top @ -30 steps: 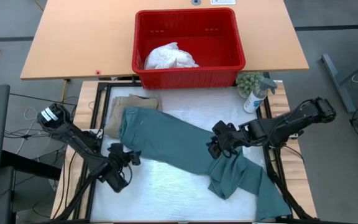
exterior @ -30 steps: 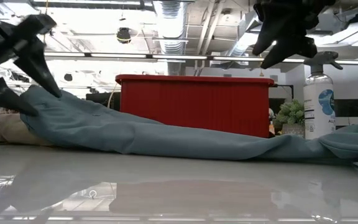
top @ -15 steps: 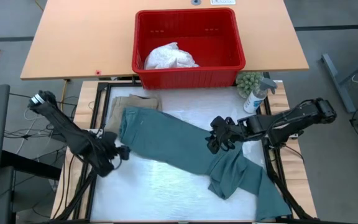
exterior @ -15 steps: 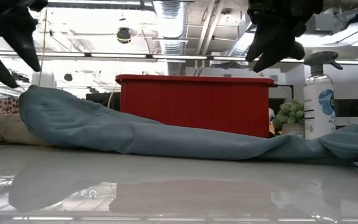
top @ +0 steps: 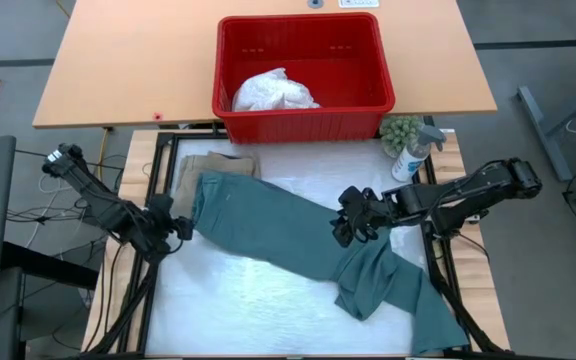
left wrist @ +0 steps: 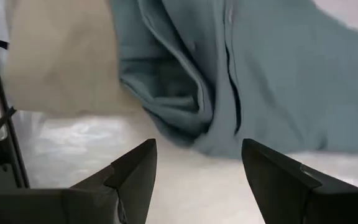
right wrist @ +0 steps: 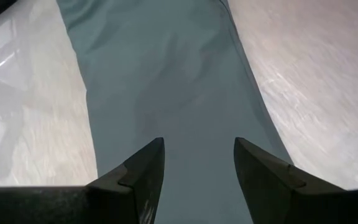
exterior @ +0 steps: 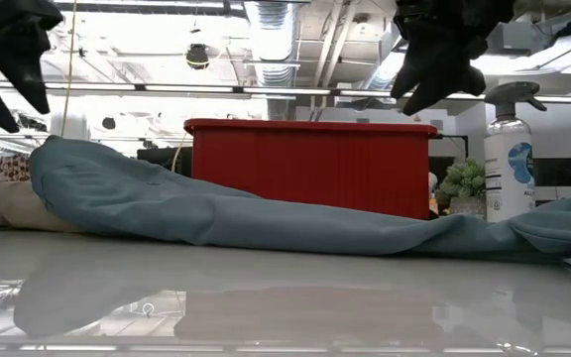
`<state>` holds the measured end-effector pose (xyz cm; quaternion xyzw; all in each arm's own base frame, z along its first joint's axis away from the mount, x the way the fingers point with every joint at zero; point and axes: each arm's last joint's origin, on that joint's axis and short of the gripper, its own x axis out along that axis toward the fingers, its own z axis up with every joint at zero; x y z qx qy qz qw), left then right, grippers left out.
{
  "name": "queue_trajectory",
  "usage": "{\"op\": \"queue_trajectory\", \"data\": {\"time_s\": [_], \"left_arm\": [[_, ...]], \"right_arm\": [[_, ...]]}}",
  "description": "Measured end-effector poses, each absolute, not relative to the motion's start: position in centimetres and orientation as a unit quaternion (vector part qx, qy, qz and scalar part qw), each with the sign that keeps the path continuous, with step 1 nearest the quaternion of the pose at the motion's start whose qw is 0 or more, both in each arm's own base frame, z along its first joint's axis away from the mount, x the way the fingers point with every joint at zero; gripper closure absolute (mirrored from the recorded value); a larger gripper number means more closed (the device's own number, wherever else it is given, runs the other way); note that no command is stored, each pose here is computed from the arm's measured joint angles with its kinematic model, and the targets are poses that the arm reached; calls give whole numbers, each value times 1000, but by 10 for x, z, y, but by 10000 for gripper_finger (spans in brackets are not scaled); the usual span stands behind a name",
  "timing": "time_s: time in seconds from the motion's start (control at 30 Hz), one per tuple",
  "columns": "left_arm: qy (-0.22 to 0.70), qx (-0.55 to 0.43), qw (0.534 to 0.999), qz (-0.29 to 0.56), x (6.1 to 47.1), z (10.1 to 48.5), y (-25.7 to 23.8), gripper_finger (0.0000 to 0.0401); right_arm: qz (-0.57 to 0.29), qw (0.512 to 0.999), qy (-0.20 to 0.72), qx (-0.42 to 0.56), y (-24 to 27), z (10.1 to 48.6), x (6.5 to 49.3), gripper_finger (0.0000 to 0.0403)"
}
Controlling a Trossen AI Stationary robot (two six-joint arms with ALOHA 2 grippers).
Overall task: Fold Laundry from Bin
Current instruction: Fold the blue pants in the red bin
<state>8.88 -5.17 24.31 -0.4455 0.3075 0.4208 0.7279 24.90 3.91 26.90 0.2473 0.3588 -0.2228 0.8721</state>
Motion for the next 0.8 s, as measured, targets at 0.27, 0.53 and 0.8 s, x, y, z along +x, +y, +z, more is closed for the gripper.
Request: {"op": "queue_trajectory", "data": {"time_s": [0.27, 0.53, 0.8], "left_arm": [[260, -455, 693, 495, 104, 240, -37, 175], [278, -406, 722, 487, 143, 230, -32, 174], [393, -390, 685, 474, 173, 204, -30, 174]], "right_arm": [[-225, 871, 350, 261, 39, 270, 250, 184], [-227, 869, 347, 268, 39, 270, 250, 184], [-215, 840, 379, 324, 47, 267, 245, 186]]}}
